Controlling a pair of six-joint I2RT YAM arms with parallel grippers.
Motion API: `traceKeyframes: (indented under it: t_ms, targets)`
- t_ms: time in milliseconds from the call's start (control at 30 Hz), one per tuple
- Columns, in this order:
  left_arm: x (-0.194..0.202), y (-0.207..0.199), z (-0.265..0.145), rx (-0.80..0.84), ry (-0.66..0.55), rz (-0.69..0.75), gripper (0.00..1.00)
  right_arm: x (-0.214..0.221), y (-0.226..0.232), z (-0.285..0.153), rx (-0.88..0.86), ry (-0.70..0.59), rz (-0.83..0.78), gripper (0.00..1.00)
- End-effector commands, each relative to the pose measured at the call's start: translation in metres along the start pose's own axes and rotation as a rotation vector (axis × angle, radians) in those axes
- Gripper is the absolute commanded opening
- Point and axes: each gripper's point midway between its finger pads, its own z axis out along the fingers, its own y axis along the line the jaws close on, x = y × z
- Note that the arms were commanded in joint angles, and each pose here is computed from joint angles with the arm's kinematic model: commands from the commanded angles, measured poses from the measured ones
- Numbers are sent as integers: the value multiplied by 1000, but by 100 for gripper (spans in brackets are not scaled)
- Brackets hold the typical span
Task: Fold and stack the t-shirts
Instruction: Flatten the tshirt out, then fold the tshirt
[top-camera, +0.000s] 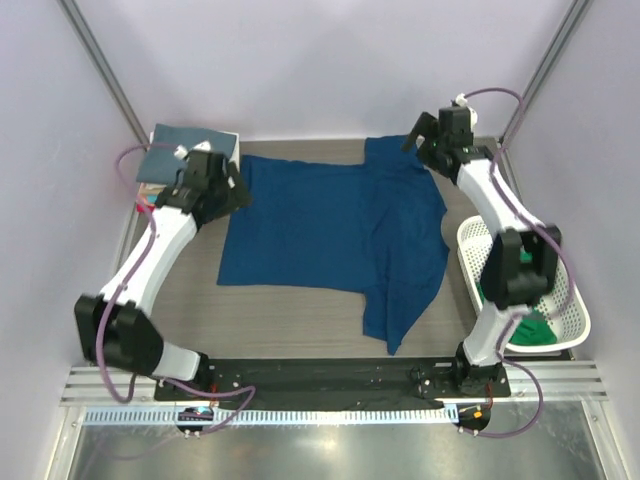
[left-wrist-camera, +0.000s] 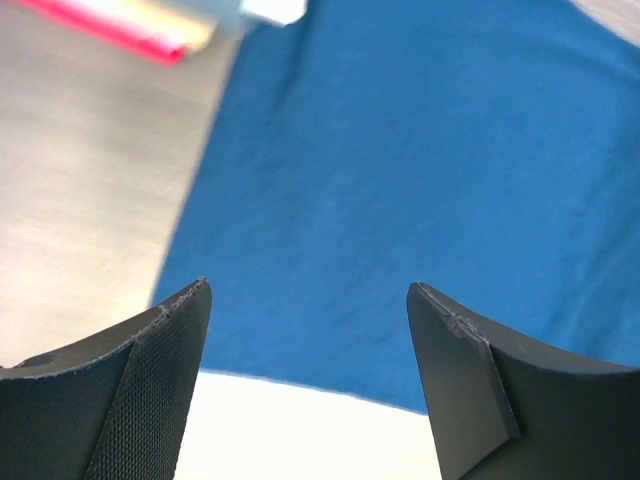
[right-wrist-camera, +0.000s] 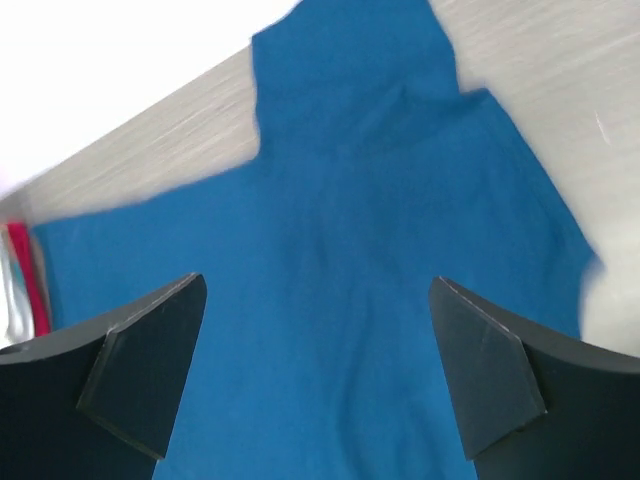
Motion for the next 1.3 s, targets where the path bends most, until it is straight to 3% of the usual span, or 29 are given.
traceKeyframes:
  t_ms: [0, 67, 100, 300, 633, 867, 967, 1067, 1133, 1167, 1233, 1267]
  targets:
    - [51, 45, 7, -56, 21, -79, 80, 71, -44, -73, 202, 48, -95, 100]
    - [70, 57, 8, -56, 19, -112, 79, 120, -46, -99, 198, 116, -92, 99]
    - [93, 71, 9, -63, 51, -132, 79, 165, -72, -108, 237, 194, -95, 98]
    - [128, 90, 13, -42, 78, -235, 77, 277, -89, -182, 119, 383, -13, 89]
    - [152, 105, 12, -67, 80, -299, 76, 357, -91, -241, 93, 508, -91, 83]
    - [158, 110, 10, -67, 69, -312, 76, 372, -105, -260, 127, 521, -144, 77]
    - [161, 112, 11, -65, 63, -321, 76, 378, -109, -260, 135, 530, -157, 65]
    - [167, 115, 15, -76, 70, -321, 75, 381, -112, -257, 137, 530, -162, 44]
    - [170, 117, 19, -86, 80, -321, 75, 383, -113, -255, 139, 531, -163, 36]
    - [171, 118, 20, -93, 83, -316, 75, 384, -113, -254, 138, 530, -167, 24]
    - [172, 119, 23, -99, 87, -316, 75, 385, -113, -254, 137, 533, -172, 13]
    - [173, 120, 24, -104, 90, -316, 75, 384, -113, -253, 137, 529, -176, 1]
